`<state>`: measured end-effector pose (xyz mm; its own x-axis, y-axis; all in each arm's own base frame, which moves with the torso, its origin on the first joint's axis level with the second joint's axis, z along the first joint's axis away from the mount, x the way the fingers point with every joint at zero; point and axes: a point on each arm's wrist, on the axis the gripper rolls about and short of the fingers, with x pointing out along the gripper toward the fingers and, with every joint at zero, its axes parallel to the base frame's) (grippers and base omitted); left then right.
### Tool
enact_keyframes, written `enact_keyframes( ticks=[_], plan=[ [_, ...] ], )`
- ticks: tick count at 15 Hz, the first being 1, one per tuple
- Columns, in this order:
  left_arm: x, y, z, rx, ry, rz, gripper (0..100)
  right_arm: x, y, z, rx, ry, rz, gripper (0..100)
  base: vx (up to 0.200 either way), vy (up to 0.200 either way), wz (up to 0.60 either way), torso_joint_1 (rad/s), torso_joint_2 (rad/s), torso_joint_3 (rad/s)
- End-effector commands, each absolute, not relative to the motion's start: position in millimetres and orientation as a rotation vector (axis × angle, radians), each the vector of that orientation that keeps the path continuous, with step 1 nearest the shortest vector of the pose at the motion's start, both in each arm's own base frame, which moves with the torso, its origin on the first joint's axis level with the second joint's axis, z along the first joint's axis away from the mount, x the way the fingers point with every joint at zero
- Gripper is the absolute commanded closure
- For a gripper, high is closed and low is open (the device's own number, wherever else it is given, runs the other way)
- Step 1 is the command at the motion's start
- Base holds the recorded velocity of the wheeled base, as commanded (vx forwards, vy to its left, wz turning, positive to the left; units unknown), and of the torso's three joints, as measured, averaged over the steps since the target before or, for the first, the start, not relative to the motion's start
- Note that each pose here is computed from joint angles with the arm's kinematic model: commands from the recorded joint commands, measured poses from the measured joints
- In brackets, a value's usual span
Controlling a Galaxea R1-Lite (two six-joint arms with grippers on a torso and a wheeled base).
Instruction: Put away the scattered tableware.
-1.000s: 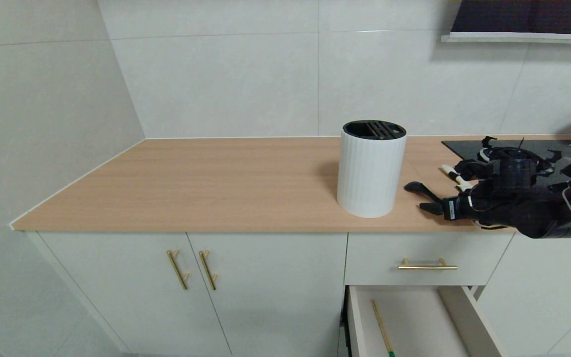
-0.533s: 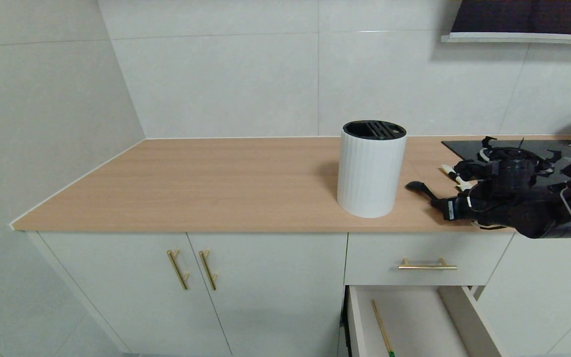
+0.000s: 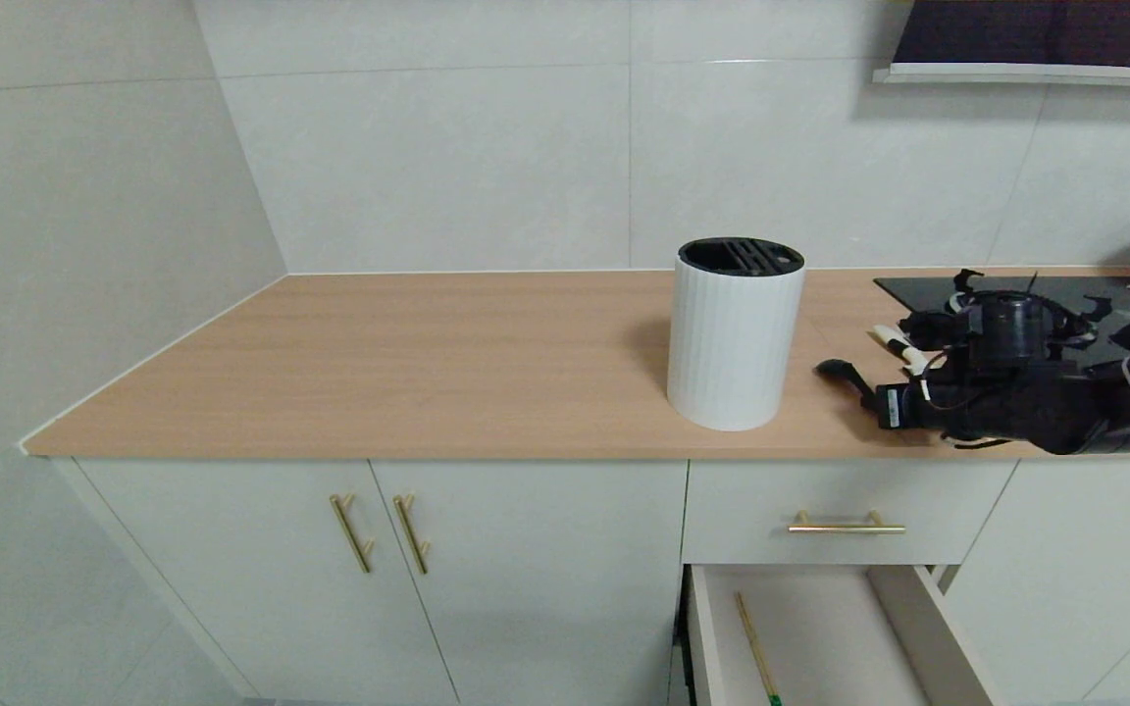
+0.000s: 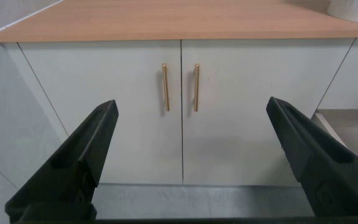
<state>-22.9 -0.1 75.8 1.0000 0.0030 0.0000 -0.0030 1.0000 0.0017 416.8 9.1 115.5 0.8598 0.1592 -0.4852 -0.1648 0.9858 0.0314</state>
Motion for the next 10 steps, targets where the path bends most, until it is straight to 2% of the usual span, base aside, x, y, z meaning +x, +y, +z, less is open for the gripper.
enact_keyframes(
  ticks=[1, 3, 6, 10],
  plan=[
    [-23, 0, 76, 0.002, 0.002, 0.003, 0, 393, 30, 160, 0.01, 0.468, 0.134, 100, 0.0, 0.0, 0.0, 0.0, 0.0, 0.0],
    [-23, 0, 76, 0.002, 0.002, 0.003, 0, 361, 40, 189, 0.076, 0.474, 0.036, 100, 0.0, 0.0, 0.0, 0.0, 0.0, 0.0],
    [-23, 0, 76, 0.002, 0.002, 0.005, 0, 301, 36, 214, 0.098, 0.525, -0.001, 100, 0.0, 0.0, 0.0, 0.0, 0.0, 0.0],
    [-23, 0, 76, 0.002, 0.002, 0.005, 0, 251, 29, 208, 0.088, 0.594, -0.017, 100, 0.0, 0.0, 0.0, 0.0, 0.0, 0.0]
  ],
)
